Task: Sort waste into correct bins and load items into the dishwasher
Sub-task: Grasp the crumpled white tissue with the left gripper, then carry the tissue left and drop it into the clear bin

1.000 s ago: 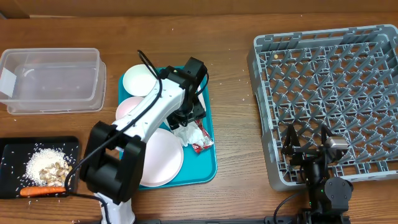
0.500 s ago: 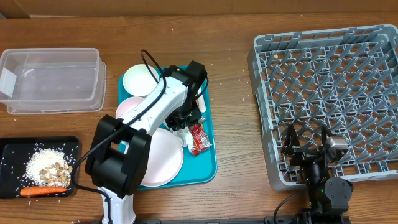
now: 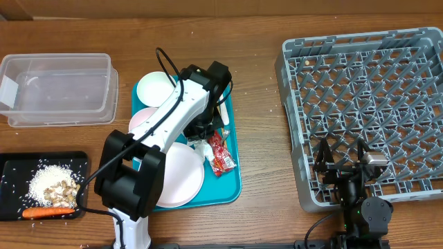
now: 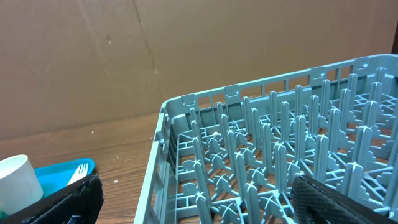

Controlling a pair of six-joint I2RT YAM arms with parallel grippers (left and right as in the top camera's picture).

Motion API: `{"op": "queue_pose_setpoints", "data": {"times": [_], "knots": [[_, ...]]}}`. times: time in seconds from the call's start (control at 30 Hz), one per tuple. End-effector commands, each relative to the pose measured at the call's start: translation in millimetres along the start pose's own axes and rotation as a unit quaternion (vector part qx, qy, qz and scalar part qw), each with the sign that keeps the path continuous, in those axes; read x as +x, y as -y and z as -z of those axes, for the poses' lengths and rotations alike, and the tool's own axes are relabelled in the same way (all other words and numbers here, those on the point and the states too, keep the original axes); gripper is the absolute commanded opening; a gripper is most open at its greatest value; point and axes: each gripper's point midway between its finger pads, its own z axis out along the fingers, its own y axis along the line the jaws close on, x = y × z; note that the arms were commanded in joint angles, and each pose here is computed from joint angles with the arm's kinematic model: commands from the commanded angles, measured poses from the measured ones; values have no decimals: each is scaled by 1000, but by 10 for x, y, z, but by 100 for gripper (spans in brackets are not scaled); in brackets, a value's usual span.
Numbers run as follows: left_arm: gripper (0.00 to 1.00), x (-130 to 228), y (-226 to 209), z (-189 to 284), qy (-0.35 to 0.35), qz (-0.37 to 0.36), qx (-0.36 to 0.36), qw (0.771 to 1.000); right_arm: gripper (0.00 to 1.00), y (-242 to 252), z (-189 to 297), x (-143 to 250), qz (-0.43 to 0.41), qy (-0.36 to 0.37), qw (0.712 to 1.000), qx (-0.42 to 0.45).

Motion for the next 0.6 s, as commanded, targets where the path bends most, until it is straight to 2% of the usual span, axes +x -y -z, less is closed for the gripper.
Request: {"op": "queue_pose_setpoints", "data": {"times": [0.0, 0.17, 0.33, 0.47, 0.57], "knots": [[4, -68, -6, 382, 28, 6, 20, 999, 100, 31, -3, 15, 2, 3, 1000, 7], [4, -71, -127, 809, 37, 2, 30, 999, 100, 31, -3, 15, 2, 3, 1000, 6], [4, -290, -408, 1158, 63, 21, 60, 996, 100, 32, -3, 16, 2, 3, 1000, 7], [4, -581, -880, 1386, 81, 86, 76, 990, 100, 31, -3, 15, 2, 3, 1000, 7], [4, -1043, -1366, 1524, 123, 166, 103, 973, 100, 31, -3, 15, 2, 3, 1000, 6]]}}
